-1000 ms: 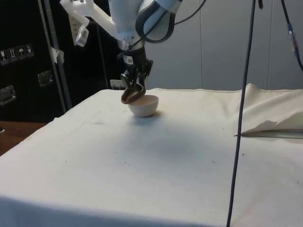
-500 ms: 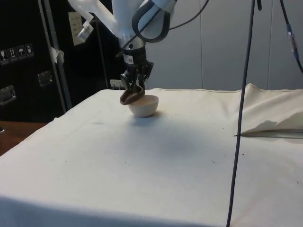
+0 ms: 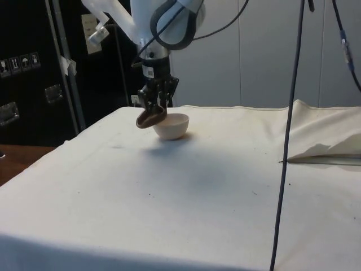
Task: Pour the coffee beans from the cup into the bowl.
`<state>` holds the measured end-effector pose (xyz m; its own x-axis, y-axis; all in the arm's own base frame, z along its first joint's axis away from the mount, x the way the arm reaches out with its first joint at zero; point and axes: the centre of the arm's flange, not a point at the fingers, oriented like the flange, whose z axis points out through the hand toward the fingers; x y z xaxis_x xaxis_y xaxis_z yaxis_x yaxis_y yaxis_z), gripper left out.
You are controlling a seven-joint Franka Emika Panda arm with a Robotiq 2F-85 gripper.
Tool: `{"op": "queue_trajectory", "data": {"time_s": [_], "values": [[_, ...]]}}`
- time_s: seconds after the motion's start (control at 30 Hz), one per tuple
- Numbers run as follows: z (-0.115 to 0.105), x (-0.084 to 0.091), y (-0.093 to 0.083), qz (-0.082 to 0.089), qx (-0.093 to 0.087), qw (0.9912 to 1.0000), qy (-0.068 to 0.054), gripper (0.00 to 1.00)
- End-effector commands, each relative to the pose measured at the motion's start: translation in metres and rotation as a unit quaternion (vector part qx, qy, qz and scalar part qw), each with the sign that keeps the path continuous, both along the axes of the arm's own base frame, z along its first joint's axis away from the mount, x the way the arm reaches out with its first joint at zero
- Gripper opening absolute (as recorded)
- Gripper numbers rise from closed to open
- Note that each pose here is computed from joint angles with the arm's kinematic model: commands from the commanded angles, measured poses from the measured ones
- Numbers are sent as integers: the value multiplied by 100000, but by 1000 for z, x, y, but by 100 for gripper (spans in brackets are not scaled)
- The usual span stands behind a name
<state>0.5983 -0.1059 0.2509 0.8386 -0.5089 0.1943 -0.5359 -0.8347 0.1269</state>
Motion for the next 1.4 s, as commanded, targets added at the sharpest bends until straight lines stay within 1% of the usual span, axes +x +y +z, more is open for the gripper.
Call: {"op": "queue_trajectory", "data": {"time_s": [0.0, 0.03, 0.07, 0.1, 0.27, 0.3, 0.33, 0.53, 0.6, 0.63, 0.67, 0.73, 0.87, 0.93, 0.97, 1.0, 1.2, 1.23, 1.27, 1.3, 1.33, 1.37], "values": [[1, -1, 7, 25, 1061, 99993, -519, 1], [1, -1, 9, -27, 1254, 99991, -557, 1], [0, 0, 4, -59, 415, 99999, -80, 1], [1, 0, 10, -44, 1436, 99988, -587, 1], [1, 2, 25, -135, 2892, 99954, -917, 1], [0, 3, 19, -159, 1911, 99981, -338, 1], [1, 2, 25, -135, 2892, 99954, -917, 1], [-5, 4, 42, -174, 4243, 99906, -828, 1], [-5, 4, 44, -245, 4409, 99899, -858, 1], [-4, 4, 42, -142, 3761, 99929, -314, 1], [-7, 4, 47, -216, 4598, 99890, -883, 1], [-10, 4, 53, -216, 5190, 99862, -789, 1], [-17, 5, 60, -375, 6143, 99806, -915, 1], [-22, 5, 65, -472, 6824, 99762, -911, 1], [-23, 5, 63, -491, 6108, 99811, -447, 1], [-25, 5, 68, -424, 7068, 99745, -921, 1], [-36, 6, 78, -660, 8430, 99635, -1150, 1], [-39, 6, 83, -681, 8951, 99589, -1217, 1], [-40, 6, 84, -744, 9160, 99569, -1278, 1], [-39, 6, 80, -851, 8200, 99657, -727, 1], [-41, 6, 85, -796, 9395, 99545, -1389, 1], [-42, 7, 87, -804, 9648, 99519, -1495, 1]]}}
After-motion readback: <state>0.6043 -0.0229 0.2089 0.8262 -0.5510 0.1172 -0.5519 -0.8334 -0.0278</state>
